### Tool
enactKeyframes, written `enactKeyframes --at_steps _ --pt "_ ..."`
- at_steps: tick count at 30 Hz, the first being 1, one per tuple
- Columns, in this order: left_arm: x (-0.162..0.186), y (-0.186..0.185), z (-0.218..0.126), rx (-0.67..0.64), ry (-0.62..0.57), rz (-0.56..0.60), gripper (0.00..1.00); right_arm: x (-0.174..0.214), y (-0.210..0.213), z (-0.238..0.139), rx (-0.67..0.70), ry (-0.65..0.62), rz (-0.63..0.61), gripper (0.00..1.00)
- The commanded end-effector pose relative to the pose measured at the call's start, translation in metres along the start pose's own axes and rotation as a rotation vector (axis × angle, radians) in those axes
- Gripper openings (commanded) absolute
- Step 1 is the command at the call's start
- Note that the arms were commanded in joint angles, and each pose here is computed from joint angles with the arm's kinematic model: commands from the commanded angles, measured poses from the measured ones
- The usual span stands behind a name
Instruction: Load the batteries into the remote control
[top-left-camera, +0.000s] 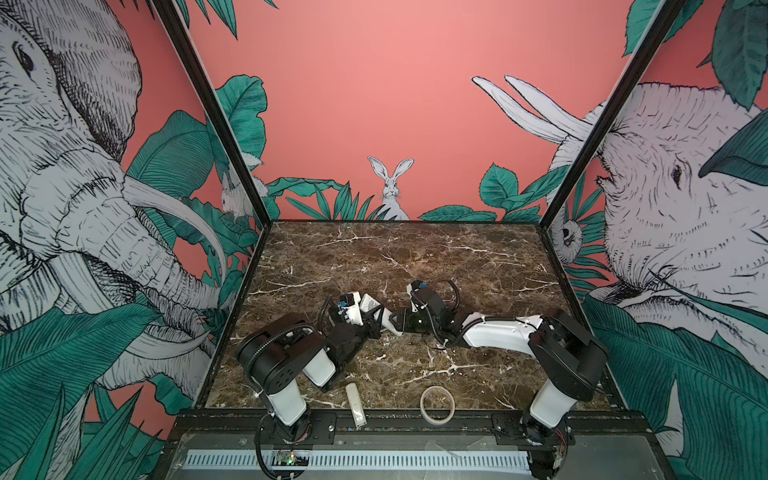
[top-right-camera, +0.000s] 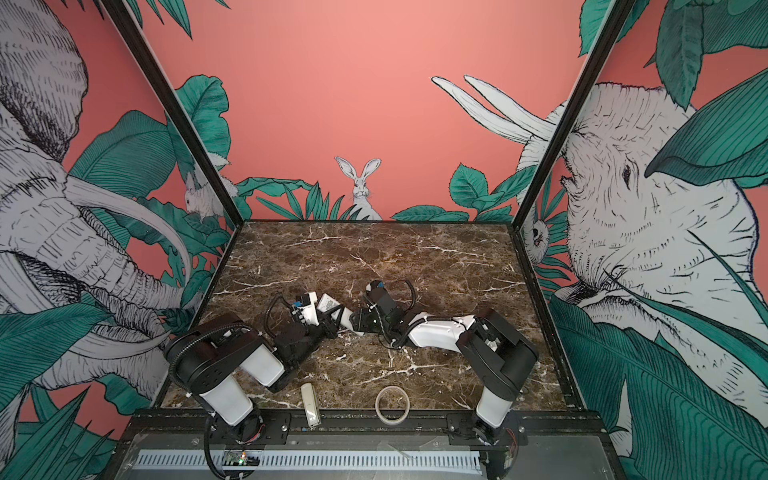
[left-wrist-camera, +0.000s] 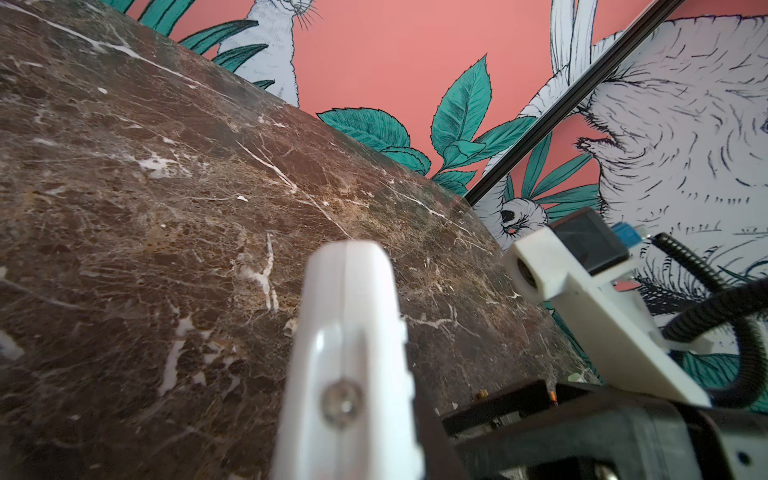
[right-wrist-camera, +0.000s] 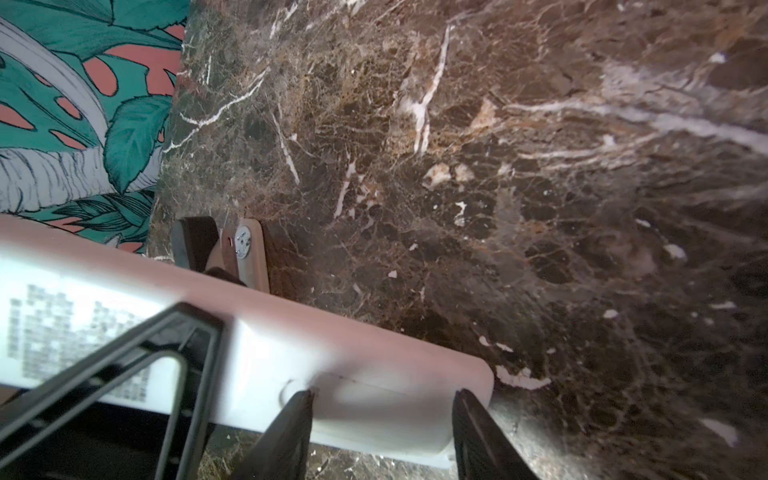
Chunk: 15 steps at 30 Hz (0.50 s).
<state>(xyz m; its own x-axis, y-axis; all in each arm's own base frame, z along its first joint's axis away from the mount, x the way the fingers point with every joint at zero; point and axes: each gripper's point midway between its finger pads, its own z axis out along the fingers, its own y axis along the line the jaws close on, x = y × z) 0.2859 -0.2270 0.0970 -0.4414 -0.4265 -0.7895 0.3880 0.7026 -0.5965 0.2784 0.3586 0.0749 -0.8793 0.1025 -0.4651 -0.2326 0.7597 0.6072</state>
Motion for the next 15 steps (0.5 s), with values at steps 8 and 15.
enactKeyframes --at_steps 8,15 --pt "0.069 0.043 -0.018 -0.137 0.267 0.103 0.0 -0.005 0.009 0.019 -0.06 -0.011 0.073 0.55" --pt "0.07 0.042 -0.017 -0.131 0.272 0.102 0.0 0.009 0.016 0.029 -0.101 0.04 0.095 0.56"
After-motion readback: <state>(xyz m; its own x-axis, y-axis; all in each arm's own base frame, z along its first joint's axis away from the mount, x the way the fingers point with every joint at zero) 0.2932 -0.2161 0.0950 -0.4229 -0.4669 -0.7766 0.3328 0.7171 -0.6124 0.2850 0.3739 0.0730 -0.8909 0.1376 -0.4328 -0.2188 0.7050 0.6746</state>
